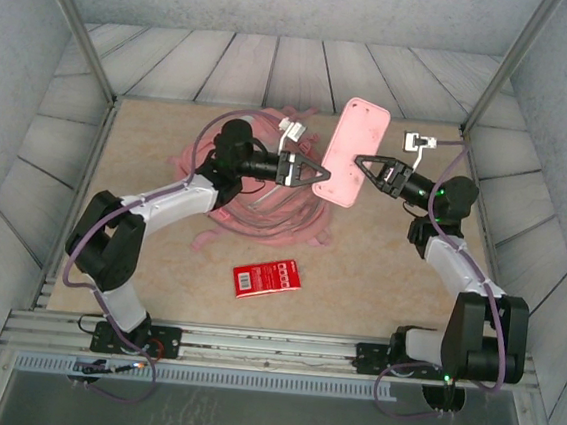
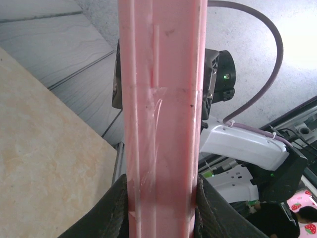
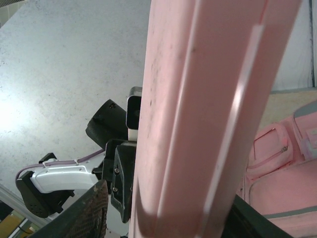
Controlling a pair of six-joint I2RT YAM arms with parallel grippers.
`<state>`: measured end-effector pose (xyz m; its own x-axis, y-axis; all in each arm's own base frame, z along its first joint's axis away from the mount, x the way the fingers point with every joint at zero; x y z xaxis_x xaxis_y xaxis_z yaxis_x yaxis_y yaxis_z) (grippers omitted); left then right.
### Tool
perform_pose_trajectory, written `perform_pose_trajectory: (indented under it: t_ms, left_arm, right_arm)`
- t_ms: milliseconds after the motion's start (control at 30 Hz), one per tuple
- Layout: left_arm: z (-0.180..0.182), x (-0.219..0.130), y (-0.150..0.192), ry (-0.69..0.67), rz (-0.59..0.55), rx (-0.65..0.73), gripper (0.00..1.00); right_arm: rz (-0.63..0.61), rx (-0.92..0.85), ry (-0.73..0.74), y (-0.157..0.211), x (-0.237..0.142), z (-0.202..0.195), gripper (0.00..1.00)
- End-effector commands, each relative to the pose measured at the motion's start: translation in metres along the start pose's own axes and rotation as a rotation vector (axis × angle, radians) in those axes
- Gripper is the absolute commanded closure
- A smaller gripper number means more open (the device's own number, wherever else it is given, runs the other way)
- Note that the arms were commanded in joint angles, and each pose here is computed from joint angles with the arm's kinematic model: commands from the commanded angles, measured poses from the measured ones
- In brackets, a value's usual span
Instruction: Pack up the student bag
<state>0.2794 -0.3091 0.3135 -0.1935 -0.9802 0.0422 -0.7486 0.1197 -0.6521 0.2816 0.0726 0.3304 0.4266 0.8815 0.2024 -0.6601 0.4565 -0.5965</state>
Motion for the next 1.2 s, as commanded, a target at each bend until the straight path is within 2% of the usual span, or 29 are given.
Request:
perform_pose_trajectory:
  t_ms: [0, 100, 233, 333, 467, 600, 667, 767, 867, 967, 1067, 1167]
  left_arm:
    - [-0.001, 0.005, -0.003, 0.025, 0.014, 0.015, 0.75]
    - [-0.001, 0.005, -0.003, 0.021, 0.012, 0.017, 0.74]
    - [0.001, 0.004, -0.002, -0.017, 0.016, 0.035, 0.67]
    - [0.001, 0.0, 0.001, -0.12, 0.023, 0.079, 0.56]
    - [0.008, -0.012, 0.005, -0.363, 0.049, 0.122, 0.45]
    - [0.019, -0.029, 0.01, -0.648, 0.042, 0.158, 0.43]
    - [0.029, -0.042, 0.014, -0.838, 0.044, 0.176, 0.43]
    - [0.043, -0.055, 0.022, -1.101, 0.157, 0.225, 0.44]
    - [0.059, -0.06, 0.028, -1.243, 0.291, 0.254, 0.44]
    - [0.077, -0.055, 0.035, -1.293, 0.409, 0.267, 0.44]
    - [0.094, -0.043, 0.042, -1.277, 0.508, 0.266, 0.4]
    - [0.112, -0.031, 0.05, -1.277, 0.567, 0.3, 0.38]
  right_arm:
    - [0.02, -0.06, -0.057, 0.003, 0.0, 0.01, 0.51]
    - [0.023, -0.056, -0.056, 0.003, -0.001, 0.01, 0.59]
    - [0.026, -0.053, -0.046, 0.004, -0.001, 0.008, 0.7]
    - [0.025, -0.043, -0.013, 0.004, -0.001, 0.005, 0.74]
    - [0.024, -0.039, 0.067, 0.005, -0.002, -0.001, 0.8]
    - [0.025, -0.044, 0.163, 0.006, -0.005, -0.004, 0.8]
    - [0.015, -0.039, 0.277, 0.005, -0.008, -0.011, 0.81]
    - [0.011, -0.022, 0.492, 0.007, -0.016, -0.024, 0.83]
    - [0.031, 0.002, 0.629, 0.013, -0.024, -0.036, 0.83]
    - [0.066, 0.038, 0.686, 0.023, -0.029, -0.044, 0.83]
    - [0.092, 0.06, 0.719, 0.031, -0.034, -0.048, 0.83]
    - [0.109, 0.081, 0.74, 0.039, -0.038, -0.051, 0.82]
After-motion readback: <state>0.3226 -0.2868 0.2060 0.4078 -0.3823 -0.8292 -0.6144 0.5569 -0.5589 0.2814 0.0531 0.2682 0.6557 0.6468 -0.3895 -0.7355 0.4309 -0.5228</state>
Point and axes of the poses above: each hand's point on the last joint's axis, 136 mm out from that joint toward the fingers, its own x axis out along the fingers, its own z axis along the line the jaws close on, y = z × x, the point moved 9 cm from there along -x, back along the fingers, and after that the axes turned 6 degrees about x, right-handed, at the moved point
